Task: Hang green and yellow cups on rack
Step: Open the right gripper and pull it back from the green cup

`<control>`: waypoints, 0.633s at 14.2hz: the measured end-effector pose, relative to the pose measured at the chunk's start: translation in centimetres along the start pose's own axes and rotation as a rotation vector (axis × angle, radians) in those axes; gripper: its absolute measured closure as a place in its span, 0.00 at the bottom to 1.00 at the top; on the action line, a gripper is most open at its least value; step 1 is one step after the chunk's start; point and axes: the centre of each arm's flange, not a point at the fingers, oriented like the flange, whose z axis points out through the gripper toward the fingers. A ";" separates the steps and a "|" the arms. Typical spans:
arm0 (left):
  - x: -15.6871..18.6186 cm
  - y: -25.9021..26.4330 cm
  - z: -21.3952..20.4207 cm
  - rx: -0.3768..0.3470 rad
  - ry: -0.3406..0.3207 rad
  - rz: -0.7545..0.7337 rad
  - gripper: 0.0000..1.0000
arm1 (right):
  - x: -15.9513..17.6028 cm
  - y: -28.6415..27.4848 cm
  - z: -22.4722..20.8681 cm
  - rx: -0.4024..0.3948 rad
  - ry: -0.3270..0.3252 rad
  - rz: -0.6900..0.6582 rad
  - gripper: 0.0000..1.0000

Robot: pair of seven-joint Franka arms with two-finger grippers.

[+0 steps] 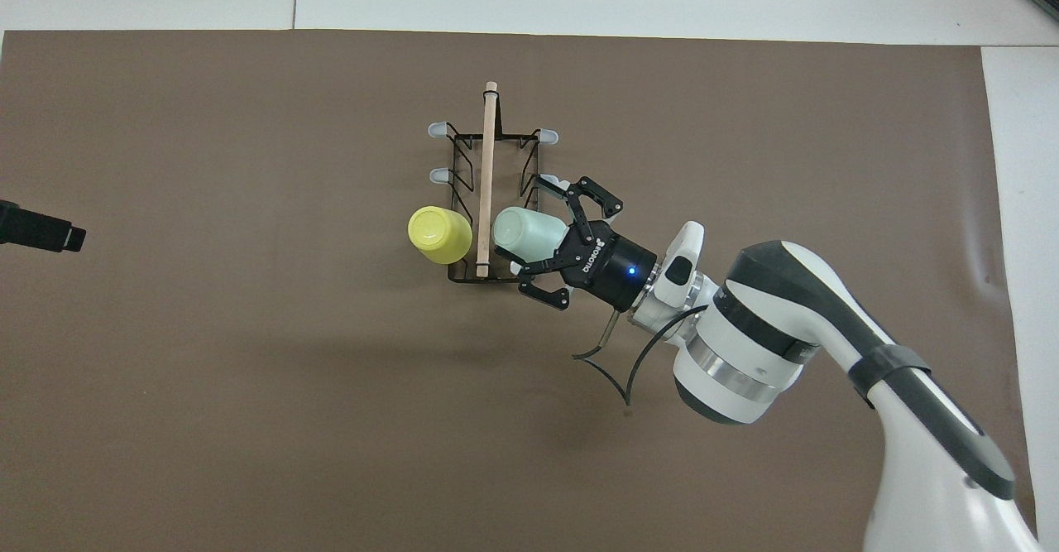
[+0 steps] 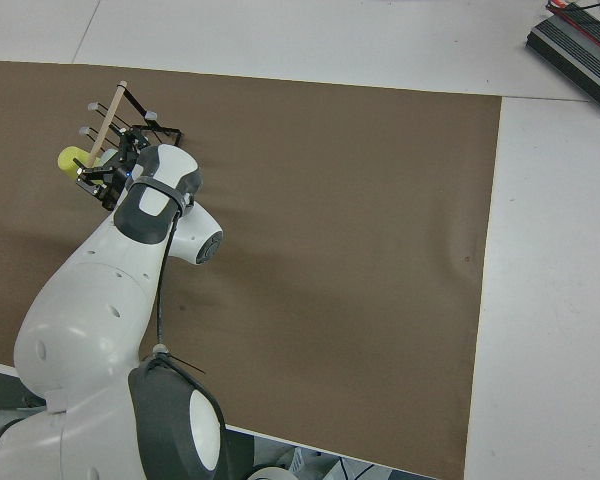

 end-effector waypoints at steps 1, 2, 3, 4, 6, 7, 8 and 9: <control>0.0 0.0 0.0 0.000 0.000 0.000 0.00 | 1.7 0.4 -0.4 0.019 -0.037 -0.016 0.00; 0.0 0.0 0.0 0.000 0.000 0.000 0.00 | 3.1 0.7 -0.7 0.039 -0.062 -0.029 0.00; 0.0 0.0 0.0 0.000 0.000 0.000 0.00 | 4.2 1.0 -0.9 0.055 -0.080 -0.042 0.00; 0.0 0.0 0.0 0.000 0.000 0.000 0.00 | 5.1 1.4 -1.2 0.068 -0.094 -0.056 0.00; 0.0 0.0 0.0 0.000 0.000 0.000 0.00 | 6.7 2.4 -1.8 0.099 -0.139 -0.081 0.00; 0.0 0.0 0.0 0.000 0.000 0.000 0.00 | 7.8 3.0 -2.1 0.118 -0.172 -0.091 0.00; 0.0 0.0 0.0 0.000 0.000 0.000 0.00 | 9.1 3.7 -2.5 0.132 -0.208 -0.099 0.00; 0.0 0.0 0.0 0.000 0.000 0.000 0.00 | 10.6 4.4 -3.0 0.140 -0.247 -0.107 0.00</control>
